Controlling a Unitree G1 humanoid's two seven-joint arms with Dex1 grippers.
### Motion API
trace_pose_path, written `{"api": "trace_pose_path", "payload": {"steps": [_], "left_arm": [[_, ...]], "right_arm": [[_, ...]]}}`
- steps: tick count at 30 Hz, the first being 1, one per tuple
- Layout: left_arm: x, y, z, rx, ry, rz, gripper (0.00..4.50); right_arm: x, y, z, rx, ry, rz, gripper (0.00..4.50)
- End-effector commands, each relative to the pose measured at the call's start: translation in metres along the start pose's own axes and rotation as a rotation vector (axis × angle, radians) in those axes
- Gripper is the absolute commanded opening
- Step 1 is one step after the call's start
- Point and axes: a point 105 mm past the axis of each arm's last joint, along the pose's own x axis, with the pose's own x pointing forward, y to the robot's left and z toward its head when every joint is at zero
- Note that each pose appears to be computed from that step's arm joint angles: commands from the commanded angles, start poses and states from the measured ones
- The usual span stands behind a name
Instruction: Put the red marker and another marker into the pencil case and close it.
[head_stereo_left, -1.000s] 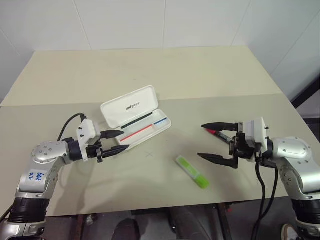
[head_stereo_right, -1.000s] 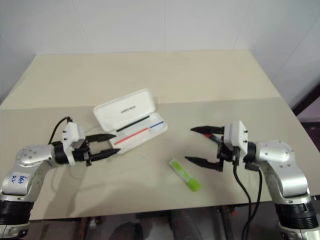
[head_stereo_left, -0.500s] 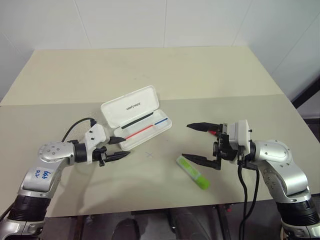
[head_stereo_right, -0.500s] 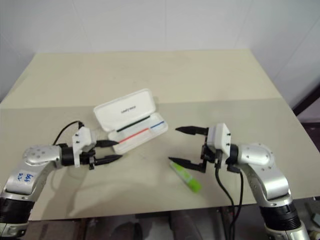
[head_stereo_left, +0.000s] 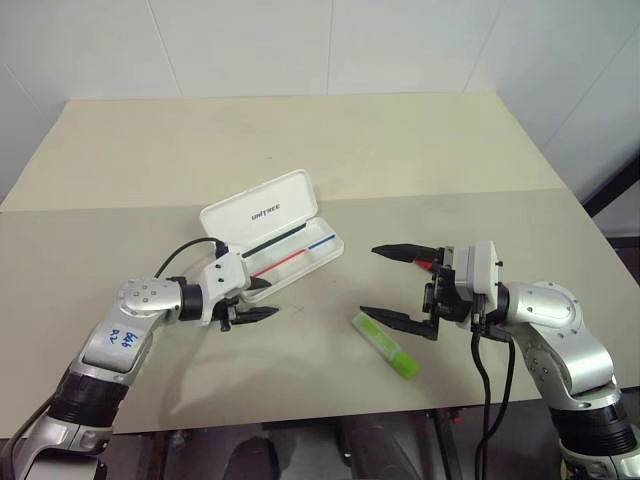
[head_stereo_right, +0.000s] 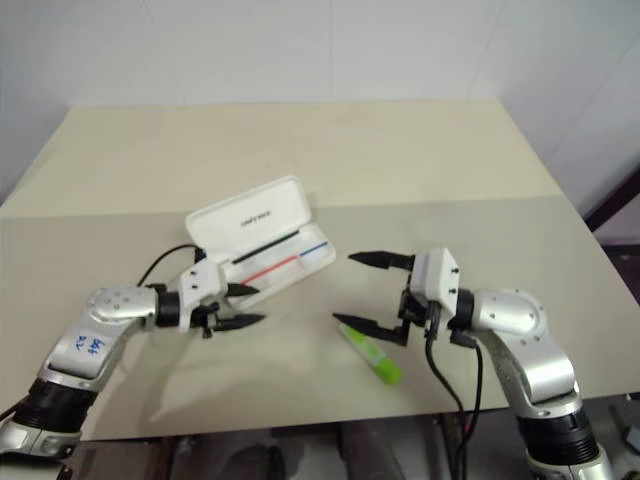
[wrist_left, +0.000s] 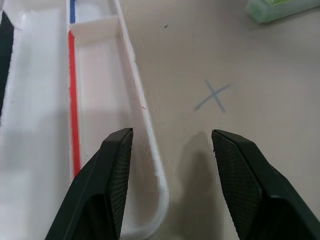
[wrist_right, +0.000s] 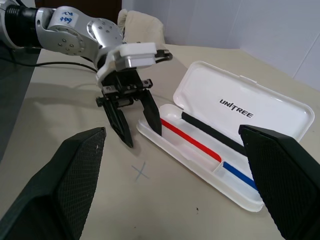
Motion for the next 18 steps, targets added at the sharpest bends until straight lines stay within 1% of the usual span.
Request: {"api": "trace_pose_path", "payload": {"steps": [1, 6, 11, 14, 18], "left_arm": [[0.000, 0.006, -0.006, 0.002, 0.066, 0.033, 2.56], [-0.002, 0.016, -0.012, -0.013, 0.121, 0.080, 2.56], [-0.003, 0.017, -0.016, 0.000, 0.189, 0.067, 2.56], [-0.004, 0.015, -0.020, 0.030, 0.242, 0.038, 1.97], [-0.004, 0.011, -0.025, 0.042, 0.281, 0.012, 0.72]], "right_arm": [[-0.001, 0.000, 0.014, -0.048, -0.014, -0.005, 4.50], [-0.002, -0.002, 0.016, -0.055, -0.010, -0.011, 4.50], [-0.004, -0.005, 0.018, -0.063, -0.007, -0.014, 4.50], [-0.004, -0.007, 0.022, -0.073, -0.007, -0.013, 4.50], [-0.006, -0.009, 0.024, -0.083, 0.000, -0.009, 4.50]]}}
